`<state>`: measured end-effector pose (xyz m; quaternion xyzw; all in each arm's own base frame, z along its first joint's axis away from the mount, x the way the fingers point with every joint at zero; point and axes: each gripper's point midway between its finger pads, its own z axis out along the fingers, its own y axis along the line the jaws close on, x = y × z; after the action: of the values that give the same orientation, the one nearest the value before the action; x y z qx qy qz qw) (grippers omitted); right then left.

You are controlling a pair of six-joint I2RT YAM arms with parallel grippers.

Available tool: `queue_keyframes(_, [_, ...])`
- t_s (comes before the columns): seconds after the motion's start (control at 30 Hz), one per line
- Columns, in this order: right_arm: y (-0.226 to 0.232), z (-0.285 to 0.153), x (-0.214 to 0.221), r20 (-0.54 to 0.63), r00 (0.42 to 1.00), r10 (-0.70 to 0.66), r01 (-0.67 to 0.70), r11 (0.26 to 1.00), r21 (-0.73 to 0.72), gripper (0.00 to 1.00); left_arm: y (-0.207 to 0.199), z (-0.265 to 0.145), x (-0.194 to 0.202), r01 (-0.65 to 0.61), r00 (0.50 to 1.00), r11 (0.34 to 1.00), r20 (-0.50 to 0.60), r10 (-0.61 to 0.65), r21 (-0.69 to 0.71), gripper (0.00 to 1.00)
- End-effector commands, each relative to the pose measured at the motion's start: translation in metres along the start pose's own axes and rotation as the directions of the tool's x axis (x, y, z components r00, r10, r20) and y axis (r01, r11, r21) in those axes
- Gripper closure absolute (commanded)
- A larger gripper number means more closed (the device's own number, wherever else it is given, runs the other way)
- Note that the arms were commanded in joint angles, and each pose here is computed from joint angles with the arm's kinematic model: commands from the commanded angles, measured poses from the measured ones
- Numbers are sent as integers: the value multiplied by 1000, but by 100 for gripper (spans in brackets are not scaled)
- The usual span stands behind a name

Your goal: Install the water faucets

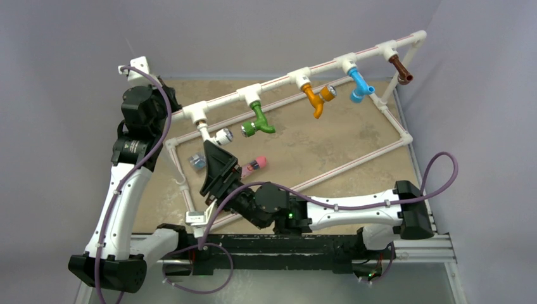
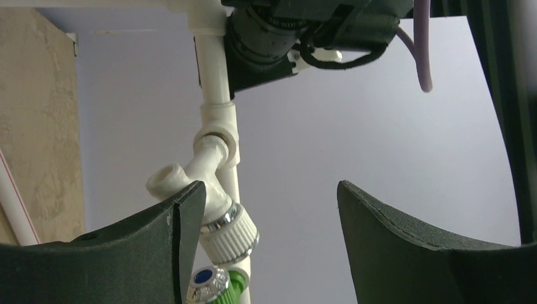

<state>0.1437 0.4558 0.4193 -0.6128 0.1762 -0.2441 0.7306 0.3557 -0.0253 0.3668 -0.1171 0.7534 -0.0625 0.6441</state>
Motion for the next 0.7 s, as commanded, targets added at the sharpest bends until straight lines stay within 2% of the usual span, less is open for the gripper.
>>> queue_keyframes(0.0, [-18,-21,33,-90,994,67,-62,997,53,22,-2,-15,94,-83,939,994,-328,103,74,100])
queue_keyframes(0.27, [-3,-37,42,-99,992,81,-82,997,-2,22,-2,-13,94,-83,938,994,-330,103,75,100])
queue_keyframes(0.5, [22,-20,23,-35,997,67,-69,996,-59,23,-2,-13,95,-83,937,994,-332,104,76,100])
queue_keyframes(0.67, [12,-5,26,-45,999,25,-26,999,-25,23,-3,-13,96,-84,937,993,-332,106,80,100])
